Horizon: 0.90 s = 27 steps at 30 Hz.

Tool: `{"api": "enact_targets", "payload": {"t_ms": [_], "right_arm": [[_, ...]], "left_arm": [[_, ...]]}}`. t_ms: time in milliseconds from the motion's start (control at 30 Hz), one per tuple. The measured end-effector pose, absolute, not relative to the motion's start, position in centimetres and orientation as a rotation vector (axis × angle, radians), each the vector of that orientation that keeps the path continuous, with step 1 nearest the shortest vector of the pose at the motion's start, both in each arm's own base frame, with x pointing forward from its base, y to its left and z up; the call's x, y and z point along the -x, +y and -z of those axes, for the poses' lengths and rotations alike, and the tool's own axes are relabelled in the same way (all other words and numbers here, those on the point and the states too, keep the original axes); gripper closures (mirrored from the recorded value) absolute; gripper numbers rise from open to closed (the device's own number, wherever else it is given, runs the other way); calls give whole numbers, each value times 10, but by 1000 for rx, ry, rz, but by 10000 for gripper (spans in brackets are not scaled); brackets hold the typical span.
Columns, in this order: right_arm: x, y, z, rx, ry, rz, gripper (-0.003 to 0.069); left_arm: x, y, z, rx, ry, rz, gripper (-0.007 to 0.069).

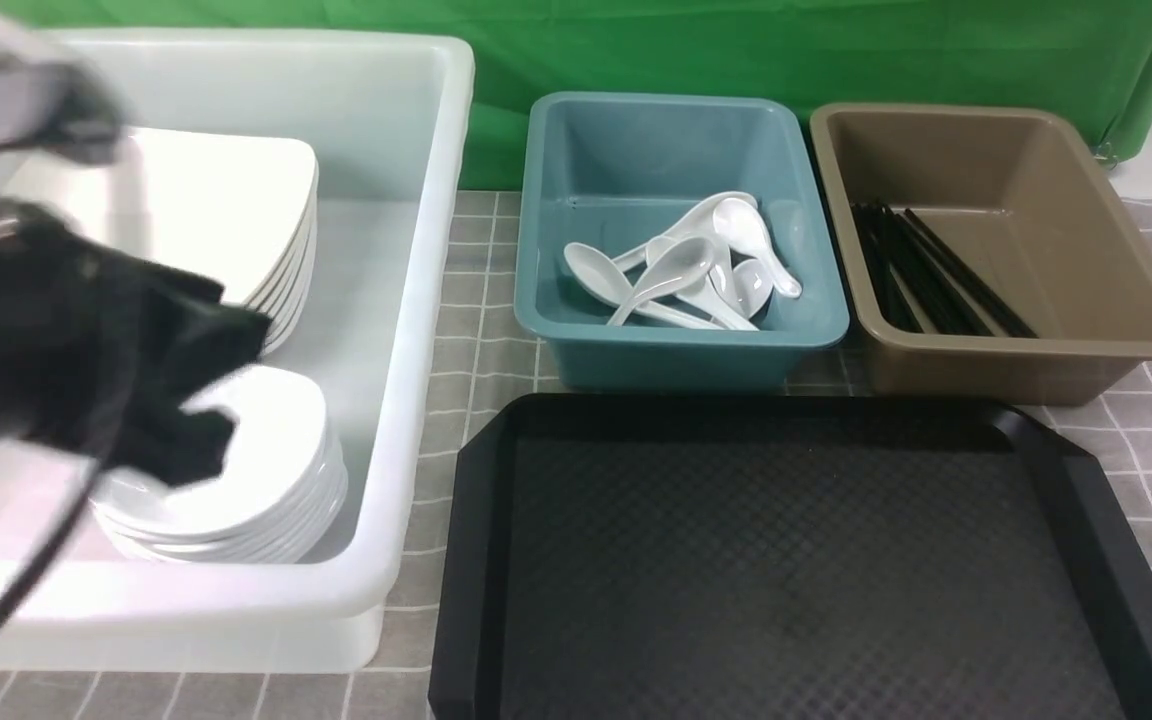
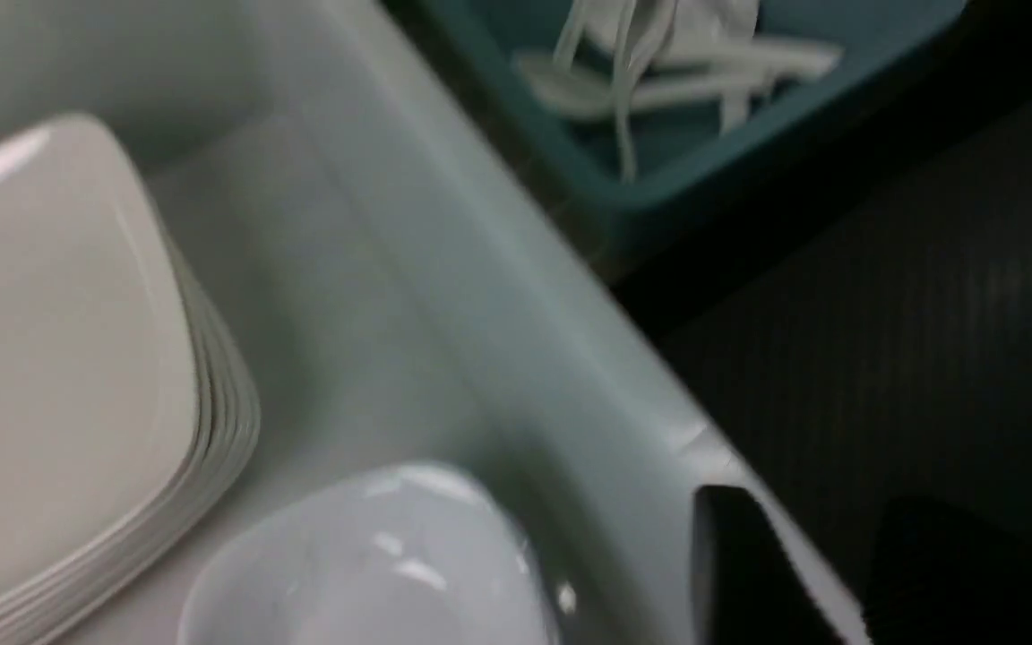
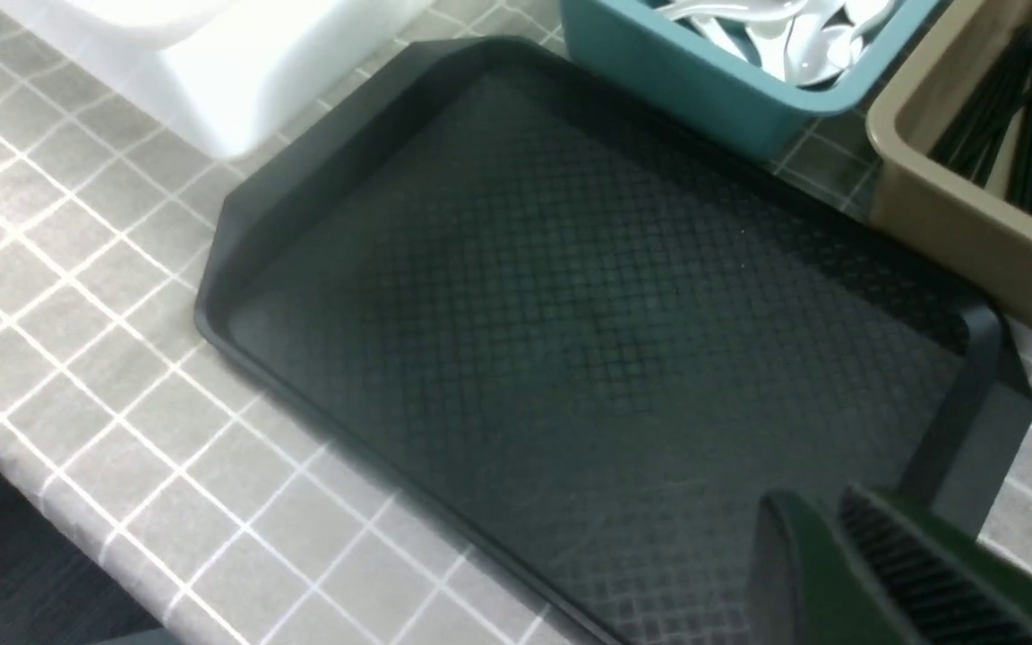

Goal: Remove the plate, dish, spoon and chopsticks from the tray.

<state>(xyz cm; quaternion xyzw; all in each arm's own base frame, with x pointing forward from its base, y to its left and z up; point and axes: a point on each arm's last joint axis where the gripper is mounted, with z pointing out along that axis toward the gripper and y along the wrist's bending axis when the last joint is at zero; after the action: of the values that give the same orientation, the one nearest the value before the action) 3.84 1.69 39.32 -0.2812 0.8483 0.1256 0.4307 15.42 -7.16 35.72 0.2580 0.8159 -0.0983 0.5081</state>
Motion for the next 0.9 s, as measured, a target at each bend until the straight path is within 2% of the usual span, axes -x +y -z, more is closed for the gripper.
{"api": "enact_targets", "payload": {"t_ms": [33,133,200,300,433,700,900], "right_arm": [[-38,17,-393,687,2121,-321,568],[-39,17,-393,658,2132,-337,568],[-39,17,-393,647,2135,-341,568],[-38,17,-393,616,2150,-355,568],[-38,17,-393,603,2157,-359,568],[-39,16,-393,599,2158,-359,564],[-39,16,-393,599,2158,-359,553]], "left_arm": [[-140,-67,-347,-554,1840,290,585],[-128,-61,-323,-394,1747,373,610],[-125,-56,-312,-315,1713,382,613],[-120,-46,-291,-238,1666,320,612],[-120,-42,-279,-221,1663,281,612],[-119,-42,-274,-289,1658,223,612],[-119,-44,-275,-466,1608,90,612]]}}
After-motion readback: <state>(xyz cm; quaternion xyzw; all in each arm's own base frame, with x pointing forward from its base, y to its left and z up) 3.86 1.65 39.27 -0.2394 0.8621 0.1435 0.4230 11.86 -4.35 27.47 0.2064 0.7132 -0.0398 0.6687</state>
